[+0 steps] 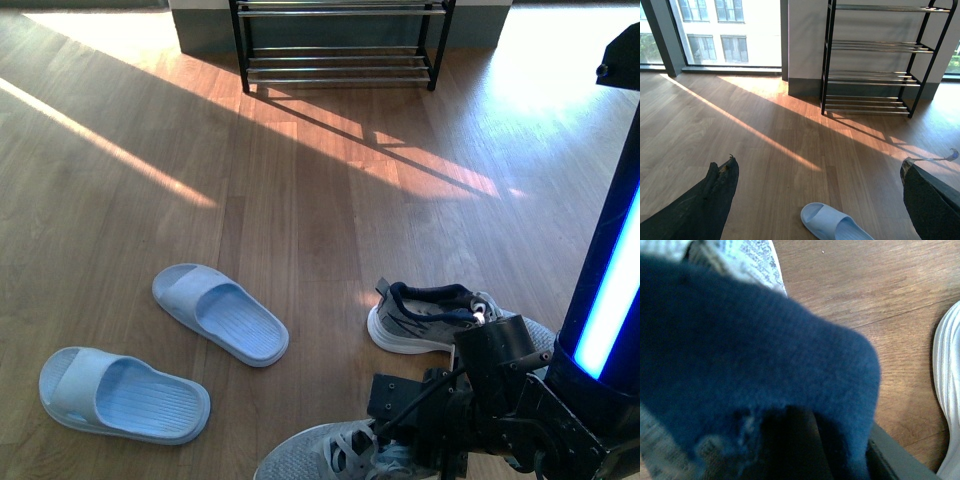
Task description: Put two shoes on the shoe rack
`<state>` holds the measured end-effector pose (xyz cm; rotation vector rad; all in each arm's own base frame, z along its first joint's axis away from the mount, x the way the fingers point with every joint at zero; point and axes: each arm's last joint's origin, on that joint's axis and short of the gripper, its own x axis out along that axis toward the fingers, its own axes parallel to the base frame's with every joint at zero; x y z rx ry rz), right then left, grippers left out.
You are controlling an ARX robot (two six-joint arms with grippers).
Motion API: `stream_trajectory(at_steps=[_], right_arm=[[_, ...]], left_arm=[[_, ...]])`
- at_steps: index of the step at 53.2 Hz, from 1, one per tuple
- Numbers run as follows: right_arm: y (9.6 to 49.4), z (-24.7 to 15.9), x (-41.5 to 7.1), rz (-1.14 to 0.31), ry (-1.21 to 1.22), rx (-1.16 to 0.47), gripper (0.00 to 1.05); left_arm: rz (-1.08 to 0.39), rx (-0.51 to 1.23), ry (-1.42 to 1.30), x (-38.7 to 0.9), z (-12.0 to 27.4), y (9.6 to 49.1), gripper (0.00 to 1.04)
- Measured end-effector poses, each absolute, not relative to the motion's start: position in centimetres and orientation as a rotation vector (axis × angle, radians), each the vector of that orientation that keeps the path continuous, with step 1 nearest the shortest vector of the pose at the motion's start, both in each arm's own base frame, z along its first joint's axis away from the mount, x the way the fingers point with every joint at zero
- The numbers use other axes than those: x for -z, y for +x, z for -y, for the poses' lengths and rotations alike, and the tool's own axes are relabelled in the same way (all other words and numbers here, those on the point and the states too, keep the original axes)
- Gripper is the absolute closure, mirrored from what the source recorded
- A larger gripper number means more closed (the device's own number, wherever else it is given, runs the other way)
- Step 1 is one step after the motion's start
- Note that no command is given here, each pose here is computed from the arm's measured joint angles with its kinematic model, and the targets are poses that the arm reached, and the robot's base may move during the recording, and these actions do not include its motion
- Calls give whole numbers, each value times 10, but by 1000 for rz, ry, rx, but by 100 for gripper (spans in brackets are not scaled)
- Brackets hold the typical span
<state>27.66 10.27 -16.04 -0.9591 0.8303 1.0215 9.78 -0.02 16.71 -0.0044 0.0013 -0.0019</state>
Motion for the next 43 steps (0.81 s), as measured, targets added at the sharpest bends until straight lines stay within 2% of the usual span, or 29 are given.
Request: stream_trajectory(at_steps=[3,11,18,25,34,43], right_arm=[[278,-101,159,-835,-960,-1018,81],[279,-97,157,-836,-984,-999,99],[267,-89,148,-902,-888,-950,100],[258,-82,118,-888,-725,-869,100],[258,-67,56,-789,-517,-679,100],[252,-29,-26,-692,-251,-412,100]], left_arm=[[-1,2,-4,-167,0,98,9],[-1,2,-4,-167,0,98,9],[-1,2,-4,-167,0,98,9],[-1,2,-4,-167,0,98,9],[-1,2,-4,-167,0,98,9],[-1,2,-4,-167,0,98,9]])
